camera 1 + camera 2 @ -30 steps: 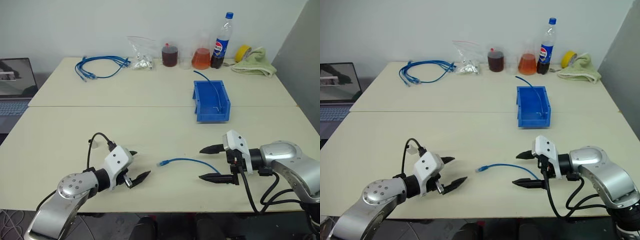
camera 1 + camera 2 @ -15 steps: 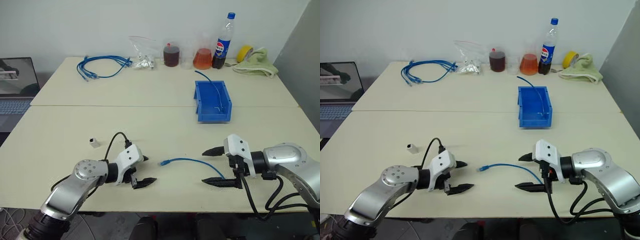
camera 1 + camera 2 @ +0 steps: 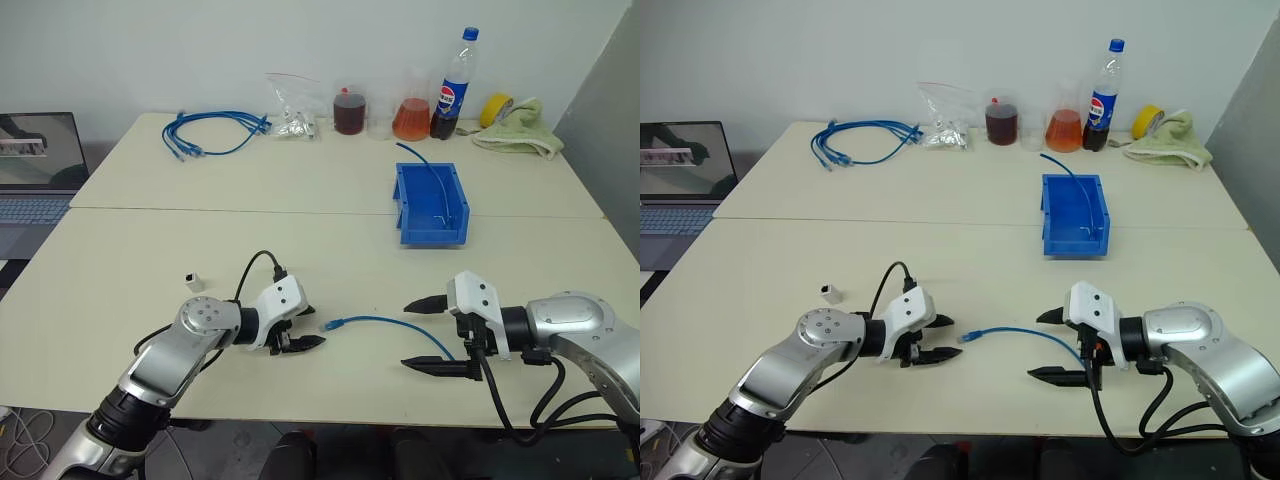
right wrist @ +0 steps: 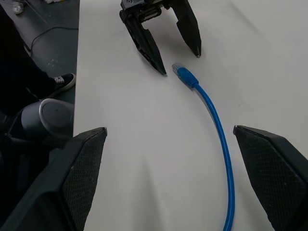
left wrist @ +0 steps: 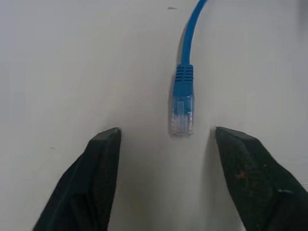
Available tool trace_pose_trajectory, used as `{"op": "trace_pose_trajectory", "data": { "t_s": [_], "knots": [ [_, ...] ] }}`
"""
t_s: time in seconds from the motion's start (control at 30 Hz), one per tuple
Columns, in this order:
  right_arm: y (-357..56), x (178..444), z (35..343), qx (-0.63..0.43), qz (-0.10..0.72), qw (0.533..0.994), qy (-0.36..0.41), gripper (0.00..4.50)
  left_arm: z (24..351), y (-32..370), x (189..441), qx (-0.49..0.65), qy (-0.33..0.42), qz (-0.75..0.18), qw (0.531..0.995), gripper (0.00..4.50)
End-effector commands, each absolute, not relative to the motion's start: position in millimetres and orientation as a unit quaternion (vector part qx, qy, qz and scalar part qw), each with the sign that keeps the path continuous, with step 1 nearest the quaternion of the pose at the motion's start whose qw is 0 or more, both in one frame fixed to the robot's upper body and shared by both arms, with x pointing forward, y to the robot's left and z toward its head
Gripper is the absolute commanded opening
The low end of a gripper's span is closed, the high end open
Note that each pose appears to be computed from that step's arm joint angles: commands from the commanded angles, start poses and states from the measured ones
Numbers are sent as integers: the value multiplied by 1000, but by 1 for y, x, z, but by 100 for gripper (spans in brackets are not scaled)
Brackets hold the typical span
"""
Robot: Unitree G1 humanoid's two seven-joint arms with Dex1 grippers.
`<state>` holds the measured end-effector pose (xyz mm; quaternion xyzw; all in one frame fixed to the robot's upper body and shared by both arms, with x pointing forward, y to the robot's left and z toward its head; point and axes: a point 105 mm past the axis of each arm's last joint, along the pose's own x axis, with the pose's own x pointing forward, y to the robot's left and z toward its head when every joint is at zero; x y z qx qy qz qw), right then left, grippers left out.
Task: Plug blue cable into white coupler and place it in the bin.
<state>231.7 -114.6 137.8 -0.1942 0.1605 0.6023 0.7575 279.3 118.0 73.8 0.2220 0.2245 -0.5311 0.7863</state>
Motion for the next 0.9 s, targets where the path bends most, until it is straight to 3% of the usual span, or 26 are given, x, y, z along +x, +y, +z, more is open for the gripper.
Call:
{"op": "trace_pose_trajectory", "data": {
  "t_s": [0.03, 0.37, 0.67, 0.9],
  "knots": [
    [-112, 231, 145, -202, 603, 759, 141, 450, 41, 114, 262, 208, 290, -556, 751, 211],
    [-111, 233, 146, -201, 592, 768, 135, 450, 42, 98, 252, 191, 285, -583, 736, 25],
    [-108, 232, 150, -188, 595, 772, 124, 450, 59, 97, 265, 183, 226, -556, 779, 22],
    [-100, 210, 157, -95, 633, 760, 114, 450, 84, 98, 278, 134, 171, -532, 818, 22]
  ]
}}
